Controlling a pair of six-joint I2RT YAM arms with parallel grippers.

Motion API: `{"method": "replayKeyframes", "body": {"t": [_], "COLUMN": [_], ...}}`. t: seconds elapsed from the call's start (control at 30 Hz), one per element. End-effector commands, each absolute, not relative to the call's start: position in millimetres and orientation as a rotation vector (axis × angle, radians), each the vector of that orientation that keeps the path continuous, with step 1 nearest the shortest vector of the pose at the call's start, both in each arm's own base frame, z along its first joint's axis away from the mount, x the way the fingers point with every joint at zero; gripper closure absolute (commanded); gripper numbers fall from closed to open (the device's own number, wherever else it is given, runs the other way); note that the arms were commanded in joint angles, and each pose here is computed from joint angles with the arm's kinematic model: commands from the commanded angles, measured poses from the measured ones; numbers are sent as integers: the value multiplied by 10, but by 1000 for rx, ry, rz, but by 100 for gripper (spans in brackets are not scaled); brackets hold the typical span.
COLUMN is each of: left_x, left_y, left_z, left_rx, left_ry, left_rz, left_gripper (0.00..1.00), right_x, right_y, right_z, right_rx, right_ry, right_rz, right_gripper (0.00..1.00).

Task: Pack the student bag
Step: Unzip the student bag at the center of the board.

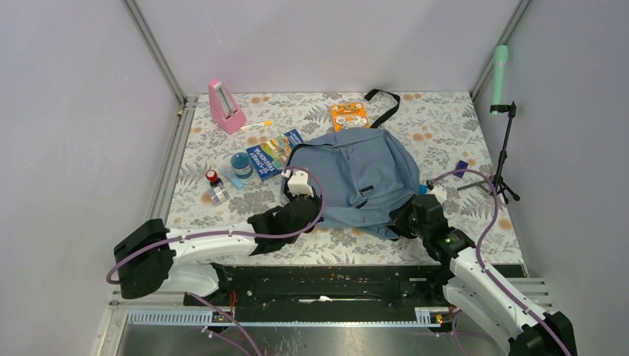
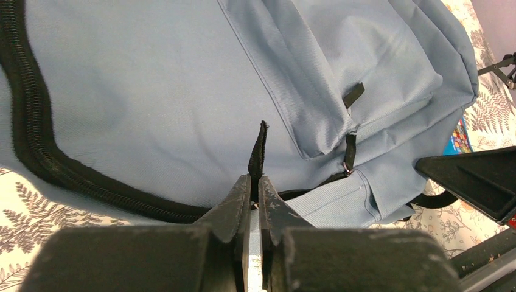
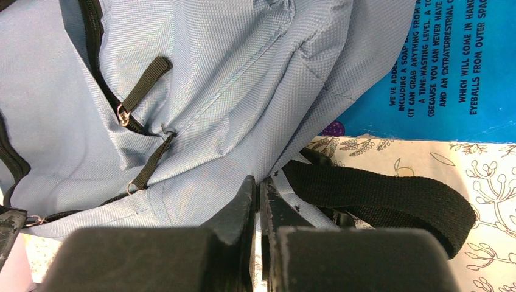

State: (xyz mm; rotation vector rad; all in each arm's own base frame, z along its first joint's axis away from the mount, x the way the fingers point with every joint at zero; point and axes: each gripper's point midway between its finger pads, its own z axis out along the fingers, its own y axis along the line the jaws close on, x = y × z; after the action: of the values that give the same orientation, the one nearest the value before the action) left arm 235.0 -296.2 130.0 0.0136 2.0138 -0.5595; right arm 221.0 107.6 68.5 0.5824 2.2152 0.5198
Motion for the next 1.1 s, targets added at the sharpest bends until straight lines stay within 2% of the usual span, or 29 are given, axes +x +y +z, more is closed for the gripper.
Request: {"method": "replayKeyframes", "body": {"t": [0.0,0.9,1.07], "left_x": [2481,2693,2656], "left_y": [-2759,-2065,-2171], "left_z": [1495,1502,1657], "left_rx": [-66,-113,-54], "left_ry": [1936,1925,1937], "left_rz": [-529,-465,-537], "left_gripper": [100,100,100], "right_x": [2243,2206,2221], "right_y": [941,911,928], "right_z": [706,697,749], "right_rx": [583,580,545], "right_ry": [2186,2194,2191], "right_rz": [433,417,421], "right_gripper": [100,100,99]}}
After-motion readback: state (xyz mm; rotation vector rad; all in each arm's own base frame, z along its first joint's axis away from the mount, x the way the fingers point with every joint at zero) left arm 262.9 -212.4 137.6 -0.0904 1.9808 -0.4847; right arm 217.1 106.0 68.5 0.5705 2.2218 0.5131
